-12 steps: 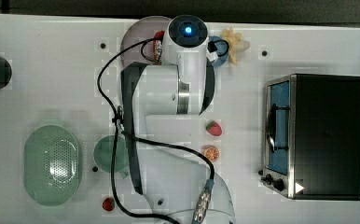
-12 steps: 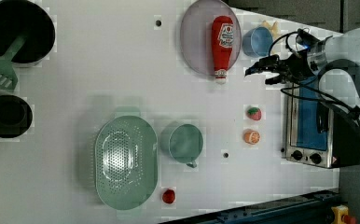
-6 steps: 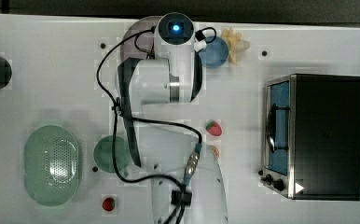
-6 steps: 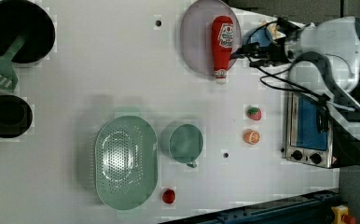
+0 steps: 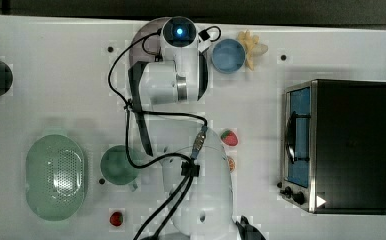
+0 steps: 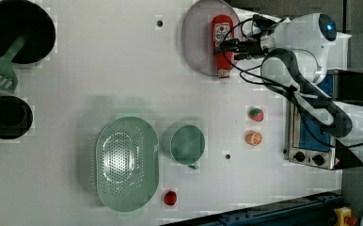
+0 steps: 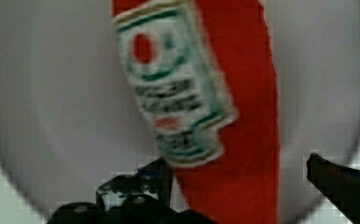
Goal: Pick ketchup from plate and place it on table.
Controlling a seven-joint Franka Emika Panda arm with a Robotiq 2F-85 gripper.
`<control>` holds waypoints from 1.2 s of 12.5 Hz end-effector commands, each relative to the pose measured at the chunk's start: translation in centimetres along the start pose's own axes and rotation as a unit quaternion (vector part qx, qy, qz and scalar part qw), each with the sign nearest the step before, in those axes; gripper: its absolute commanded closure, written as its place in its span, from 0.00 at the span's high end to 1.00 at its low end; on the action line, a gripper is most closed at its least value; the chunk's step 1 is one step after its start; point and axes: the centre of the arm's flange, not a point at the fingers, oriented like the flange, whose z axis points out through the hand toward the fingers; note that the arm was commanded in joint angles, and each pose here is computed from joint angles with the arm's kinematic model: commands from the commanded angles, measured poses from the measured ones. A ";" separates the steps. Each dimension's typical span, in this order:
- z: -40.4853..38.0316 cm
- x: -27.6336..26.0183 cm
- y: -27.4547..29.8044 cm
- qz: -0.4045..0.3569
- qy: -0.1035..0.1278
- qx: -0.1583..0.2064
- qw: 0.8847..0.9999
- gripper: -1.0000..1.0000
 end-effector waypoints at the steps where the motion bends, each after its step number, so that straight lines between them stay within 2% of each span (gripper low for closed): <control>1: -1.4 2.0 0.0 -0.015 0.038 0.005 0.999 1.00; 5: -0.6 2.4 0.2 -0.013 0.044 0.006 0.999 1.00; 6: -1.0 2.6 0.3 -0.012 0.047 0.006 0.999 0.96; 8: -1.4 2.9 0.6 -0.010 0.050 0.003 0.999 0.72; 9: -1.6 3.0 0.7 -0.009 0.052 0.003 0.999 0.64; 12: -2.8 3.2 0.5 -0.010 0.060 0.005 0.998 0.64; 15: -8.6 3.6 0.7 -0.003 0.073 0.004 0.997 0.64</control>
